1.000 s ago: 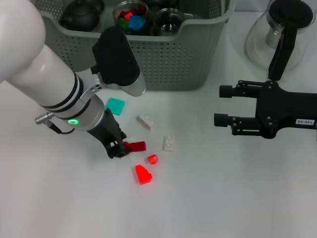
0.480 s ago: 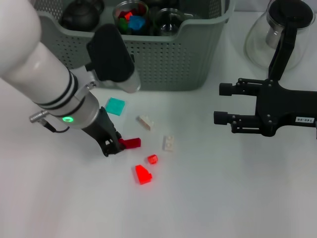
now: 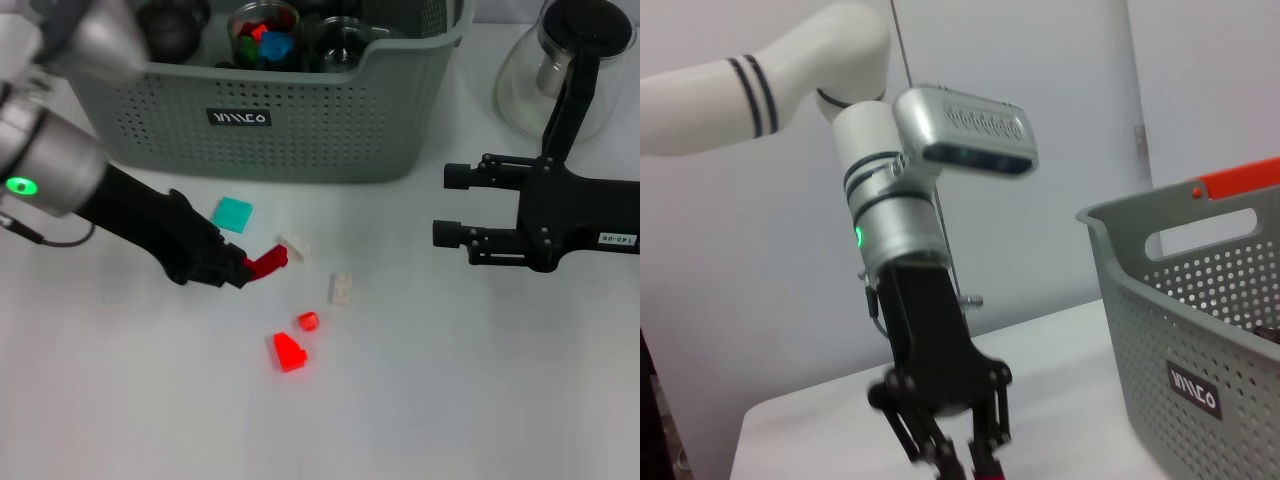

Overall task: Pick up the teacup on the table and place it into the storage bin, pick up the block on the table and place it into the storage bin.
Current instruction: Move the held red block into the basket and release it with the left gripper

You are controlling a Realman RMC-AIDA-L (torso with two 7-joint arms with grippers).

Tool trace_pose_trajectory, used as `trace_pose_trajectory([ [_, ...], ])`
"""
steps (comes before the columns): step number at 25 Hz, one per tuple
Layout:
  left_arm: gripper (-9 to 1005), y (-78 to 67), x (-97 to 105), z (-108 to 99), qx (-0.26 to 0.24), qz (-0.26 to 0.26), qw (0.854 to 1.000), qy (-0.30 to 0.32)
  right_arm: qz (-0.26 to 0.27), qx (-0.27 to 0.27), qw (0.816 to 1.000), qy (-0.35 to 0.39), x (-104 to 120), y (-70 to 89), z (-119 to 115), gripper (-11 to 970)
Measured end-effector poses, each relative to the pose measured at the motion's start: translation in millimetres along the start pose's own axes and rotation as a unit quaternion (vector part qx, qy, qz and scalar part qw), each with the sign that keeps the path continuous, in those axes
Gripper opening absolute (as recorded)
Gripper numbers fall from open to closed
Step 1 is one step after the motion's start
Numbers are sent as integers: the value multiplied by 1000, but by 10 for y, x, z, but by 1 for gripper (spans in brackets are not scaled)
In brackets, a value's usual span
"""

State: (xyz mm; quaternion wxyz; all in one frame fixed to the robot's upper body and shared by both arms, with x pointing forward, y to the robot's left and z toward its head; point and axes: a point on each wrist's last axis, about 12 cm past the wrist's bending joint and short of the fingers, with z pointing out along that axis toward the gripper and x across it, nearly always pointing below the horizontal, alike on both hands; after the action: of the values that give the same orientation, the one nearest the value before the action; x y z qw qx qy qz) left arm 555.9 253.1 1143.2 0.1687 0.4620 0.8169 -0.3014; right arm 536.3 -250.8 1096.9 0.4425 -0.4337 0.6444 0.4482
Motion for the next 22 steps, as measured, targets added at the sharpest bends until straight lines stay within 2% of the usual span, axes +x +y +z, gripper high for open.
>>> trace_pose_trajectory([
  [3, 233, 92, 191, -199, 70, -4, 995, -73, 0, 0, 1000, 0, 0, 0, -1, 760],
  [6, 233, 133, 351, -360, 121, -4, 980, -156, 1, 0, 1000, 0, 5, 3, -2, 760],
  [9, 233, 139, 421, -487, 134, -4, 963, -234, 1, 0, 1000, 0, 10, 7, -4, 760],
  [12, 233, 124, 404, -576, 131, -1, 945, -300, 0, -1, 1000, 0, 9, 6, -2, 760],
  [16, 233, 123, 239, -756, 136, -7, 904, -405, -2, -1, 1000, 2, 4, 3, -3, 760],
  [18, 233, 149, 125, -844, 136, -15, 893, -428, -2, -2, 1000, 3, 3, 4, 0, 761],
  [20, 233, 211, -60, -981, 122, -40, 889, -440, -2, -3, 1000, 3, 5, 6, 5, 761],
  [22, 233, 278, -258, -1094, 97, -65, 892, -436, -1, -4, 1000, 4, 6, 9, 11, 761],
])
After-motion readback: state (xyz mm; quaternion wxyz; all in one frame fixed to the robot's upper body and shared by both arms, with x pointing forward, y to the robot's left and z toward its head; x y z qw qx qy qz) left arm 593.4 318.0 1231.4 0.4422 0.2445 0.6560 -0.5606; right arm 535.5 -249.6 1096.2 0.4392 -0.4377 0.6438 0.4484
